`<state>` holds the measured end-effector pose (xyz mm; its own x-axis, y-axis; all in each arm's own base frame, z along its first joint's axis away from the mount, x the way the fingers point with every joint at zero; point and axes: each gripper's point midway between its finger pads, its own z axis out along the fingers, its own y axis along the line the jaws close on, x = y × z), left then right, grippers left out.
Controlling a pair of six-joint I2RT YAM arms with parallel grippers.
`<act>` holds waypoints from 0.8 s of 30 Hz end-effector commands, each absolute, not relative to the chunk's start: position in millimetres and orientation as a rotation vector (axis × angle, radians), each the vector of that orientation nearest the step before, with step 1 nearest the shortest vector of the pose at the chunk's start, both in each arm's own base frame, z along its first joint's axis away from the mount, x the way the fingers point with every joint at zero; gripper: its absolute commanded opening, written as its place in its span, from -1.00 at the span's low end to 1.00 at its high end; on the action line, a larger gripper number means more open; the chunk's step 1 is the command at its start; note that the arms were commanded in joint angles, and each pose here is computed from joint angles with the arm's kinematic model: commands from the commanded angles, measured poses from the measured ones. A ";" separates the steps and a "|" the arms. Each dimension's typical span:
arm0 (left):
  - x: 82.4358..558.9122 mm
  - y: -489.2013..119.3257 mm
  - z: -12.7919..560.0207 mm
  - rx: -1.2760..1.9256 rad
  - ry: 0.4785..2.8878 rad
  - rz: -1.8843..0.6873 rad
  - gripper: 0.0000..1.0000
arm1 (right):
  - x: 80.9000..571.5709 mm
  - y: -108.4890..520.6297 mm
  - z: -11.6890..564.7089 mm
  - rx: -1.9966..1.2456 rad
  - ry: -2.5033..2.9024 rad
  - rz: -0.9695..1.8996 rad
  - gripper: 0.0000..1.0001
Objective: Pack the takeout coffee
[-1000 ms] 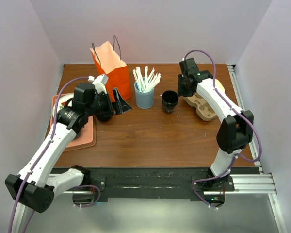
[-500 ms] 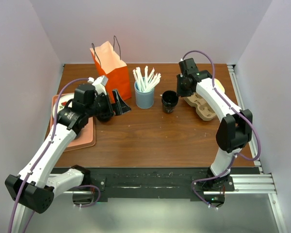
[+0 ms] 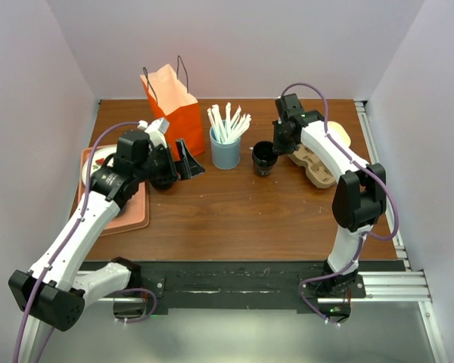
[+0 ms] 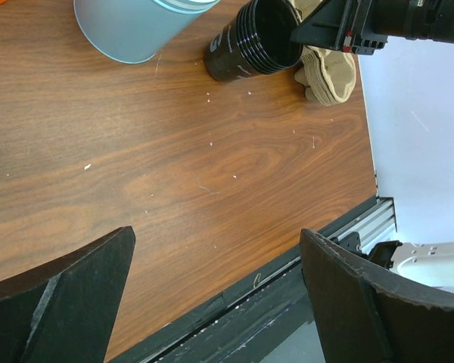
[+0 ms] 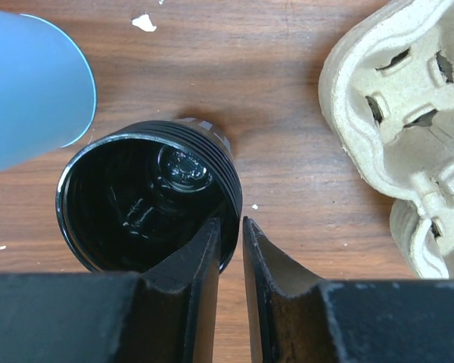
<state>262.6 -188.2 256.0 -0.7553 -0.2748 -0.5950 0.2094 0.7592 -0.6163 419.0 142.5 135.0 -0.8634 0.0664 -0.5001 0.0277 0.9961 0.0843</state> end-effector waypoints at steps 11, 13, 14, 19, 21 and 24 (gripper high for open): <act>268.0 -192.2 262.0 -0.015 2.227 -0.900 0.90 | 435.2 145.3 157.4 0.118 2.555 0.119 -0.58; 268.8 -192.8 261.6 -0.014 2.228 -0.901 0.90 | 435.3 143.2 155.4 0.123 2.564 0.104 -0.58; 269.1 -193.2 261.4 -0.015 2.230 -0.903 0.90 | 436.7 143.2 157.0 0.121 2.559 0.098 -0.58; 269.4 -193.9 260.9 -0.014 2.232 -0.906 0.90 | 435.7 141.4 153.3 0.123 2.576 0.079 -0.64; 269.0 -193.7 261.1 -0.014 2.232 -0.906 0.90 | 434.8 140.0 150.4 0.120 2.587 0.070 -0.67; 269.3 -194.1 260.9 -0.013 2.234 -0.907 0.90 | 434.2 138.2 150.2 0.120 2.589 0.052 -0.80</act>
